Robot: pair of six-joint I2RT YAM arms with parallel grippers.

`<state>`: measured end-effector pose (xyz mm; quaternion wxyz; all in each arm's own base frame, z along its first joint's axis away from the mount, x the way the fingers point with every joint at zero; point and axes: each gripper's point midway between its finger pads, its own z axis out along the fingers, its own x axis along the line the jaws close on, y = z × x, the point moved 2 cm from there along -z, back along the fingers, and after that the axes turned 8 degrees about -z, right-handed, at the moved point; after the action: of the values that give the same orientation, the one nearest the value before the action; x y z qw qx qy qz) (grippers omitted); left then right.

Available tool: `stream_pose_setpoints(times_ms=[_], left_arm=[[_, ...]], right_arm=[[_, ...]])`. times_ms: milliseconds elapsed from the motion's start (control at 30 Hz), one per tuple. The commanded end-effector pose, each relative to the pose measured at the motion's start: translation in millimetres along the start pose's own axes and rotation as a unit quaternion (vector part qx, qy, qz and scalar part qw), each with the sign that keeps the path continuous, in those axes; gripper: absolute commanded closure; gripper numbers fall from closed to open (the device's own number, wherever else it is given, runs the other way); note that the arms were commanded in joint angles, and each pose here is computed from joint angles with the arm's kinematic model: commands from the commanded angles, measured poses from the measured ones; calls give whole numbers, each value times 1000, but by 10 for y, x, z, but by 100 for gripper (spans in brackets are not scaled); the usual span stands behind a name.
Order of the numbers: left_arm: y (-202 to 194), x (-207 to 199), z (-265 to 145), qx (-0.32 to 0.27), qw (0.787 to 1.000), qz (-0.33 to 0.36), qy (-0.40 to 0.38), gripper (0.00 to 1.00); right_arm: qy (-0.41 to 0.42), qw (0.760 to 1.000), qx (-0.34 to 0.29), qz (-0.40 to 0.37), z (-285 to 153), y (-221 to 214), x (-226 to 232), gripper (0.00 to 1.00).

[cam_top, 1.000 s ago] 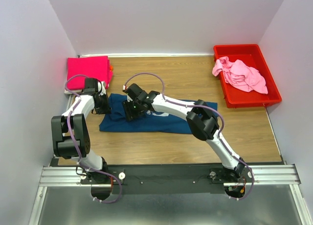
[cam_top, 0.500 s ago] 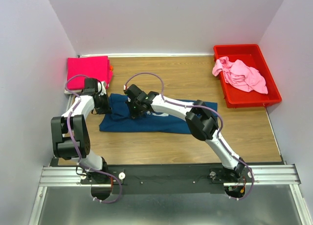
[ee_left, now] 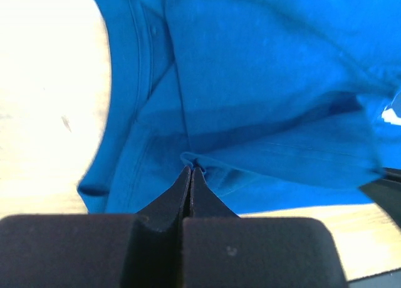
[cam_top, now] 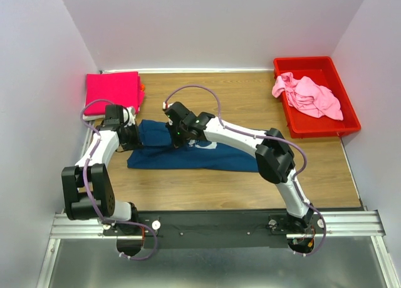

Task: Fold and stack the t-shirts
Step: Fold the tshirt

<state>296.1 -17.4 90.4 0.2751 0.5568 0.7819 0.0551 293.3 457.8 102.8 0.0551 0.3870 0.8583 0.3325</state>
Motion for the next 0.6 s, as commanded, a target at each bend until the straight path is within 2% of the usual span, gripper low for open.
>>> stream_pose_setpoints(times_ms=[0,300,367,467,567], left_arm=[[-151,5,-74,15,1000,-11,-5,96],[-378,-81,-194,27,999,-20,-38,75],[-465,-61,-213,37,998,-26,-34,62],[-521,-72,-293,37,998,-31,-34,54],[-468,-122,-390,25,998,-39,-37,53]], right_arm=[[-12,999,34,-24,-130,-233,-40,92],[-2,997,62,-50,-304,-411,-62,92],[-5,996,70,-52,-309,-474,-83,92],[-4,996,73,-55,-336,-497,-89,92],[0,995,78,-57,-339,-526,-82,92]])
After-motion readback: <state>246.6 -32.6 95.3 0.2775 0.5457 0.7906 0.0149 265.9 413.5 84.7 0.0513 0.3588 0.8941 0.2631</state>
